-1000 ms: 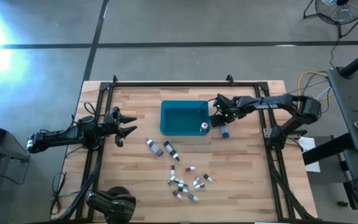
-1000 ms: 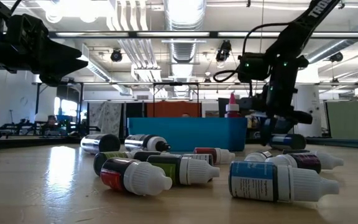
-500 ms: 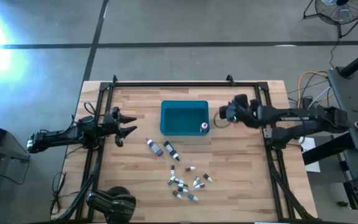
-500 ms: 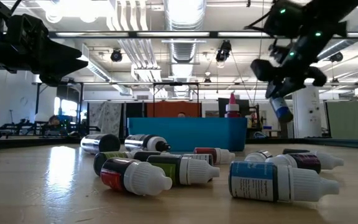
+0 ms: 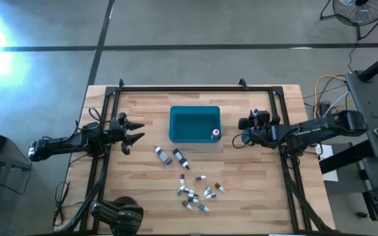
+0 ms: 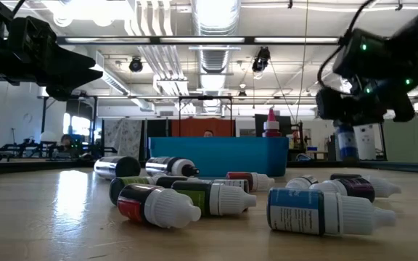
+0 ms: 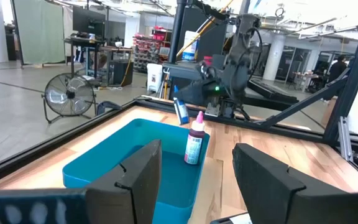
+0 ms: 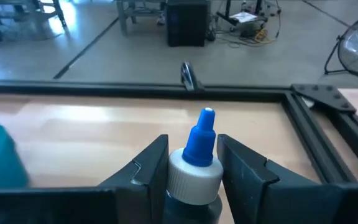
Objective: Pick & Place food coloring
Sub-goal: Put the blue food coloring bottle into the blue bin
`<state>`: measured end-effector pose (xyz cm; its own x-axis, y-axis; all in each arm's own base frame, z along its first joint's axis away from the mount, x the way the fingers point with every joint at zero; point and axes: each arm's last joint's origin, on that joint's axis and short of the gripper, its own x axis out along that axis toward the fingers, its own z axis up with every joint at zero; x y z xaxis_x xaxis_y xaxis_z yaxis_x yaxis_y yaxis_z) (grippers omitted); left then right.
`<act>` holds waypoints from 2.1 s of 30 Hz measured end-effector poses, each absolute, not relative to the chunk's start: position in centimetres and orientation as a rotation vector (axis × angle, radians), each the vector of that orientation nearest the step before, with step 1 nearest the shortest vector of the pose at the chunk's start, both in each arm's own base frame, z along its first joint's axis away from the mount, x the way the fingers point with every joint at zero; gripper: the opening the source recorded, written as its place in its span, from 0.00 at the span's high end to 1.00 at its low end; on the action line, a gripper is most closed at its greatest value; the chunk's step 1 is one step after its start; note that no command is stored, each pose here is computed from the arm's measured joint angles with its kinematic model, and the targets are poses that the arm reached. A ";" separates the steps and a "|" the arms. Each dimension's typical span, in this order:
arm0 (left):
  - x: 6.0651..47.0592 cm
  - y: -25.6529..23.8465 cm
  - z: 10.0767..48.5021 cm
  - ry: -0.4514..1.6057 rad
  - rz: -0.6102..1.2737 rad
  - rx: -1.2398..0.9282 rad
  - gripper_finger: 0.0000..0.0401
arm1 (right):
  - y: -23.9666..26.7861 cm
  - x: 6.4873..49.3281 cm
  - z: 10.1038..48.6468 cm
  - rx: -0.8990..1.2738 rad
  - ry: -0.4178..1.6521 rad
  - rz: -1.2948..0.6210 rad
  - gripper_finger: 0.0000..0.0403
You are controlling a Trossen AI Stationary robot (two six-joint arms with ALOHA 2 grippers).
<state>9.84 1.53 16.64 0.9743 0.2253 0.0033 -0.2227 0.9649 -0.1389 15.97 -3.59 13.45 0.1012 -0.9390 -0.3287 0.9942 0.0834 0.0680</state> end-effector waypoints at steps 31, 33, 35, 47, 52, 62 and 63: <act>9.8 1.5 16.6 -0.019 0.227 -0.138 0.56 | -3.9 19.1 11.9 0.021 0.231 -1.535 0.70; 9.8 1.5 16.6 -0.019 0.227 -0.138 0.56 | -3.9 19.0 11.5 0.050 0.196 -1.547 0.70; 9.8 1.5 16.6 -0.019 0.227 -0.138 0.56 | -3.9 18.9 10.9 0.083 0.152 -1.561 0.70; 9.8 1.5 16.6 -0.019 0.227 -0.138 0.56 | -3.7 20.2 9.9 0.058 0.180 -1.557 0.66; 9.8 1.5 16.6 -0.019 0.227 -0.138 0.56 | -3.7 21.0 10.5 0.070 0.229 -1.529 0.61; 9.8 1.5 16.6 -0.019 0.227 -0.138 0.56 | -3.7 21.1 10.7 0.136 0.272 -1.490 0.48; 9.8 1.5 16.6 -0.019 0.227 -0.138 0.56 | -3.7 21.1 10.8 0.131 0.278 -1.488 0.47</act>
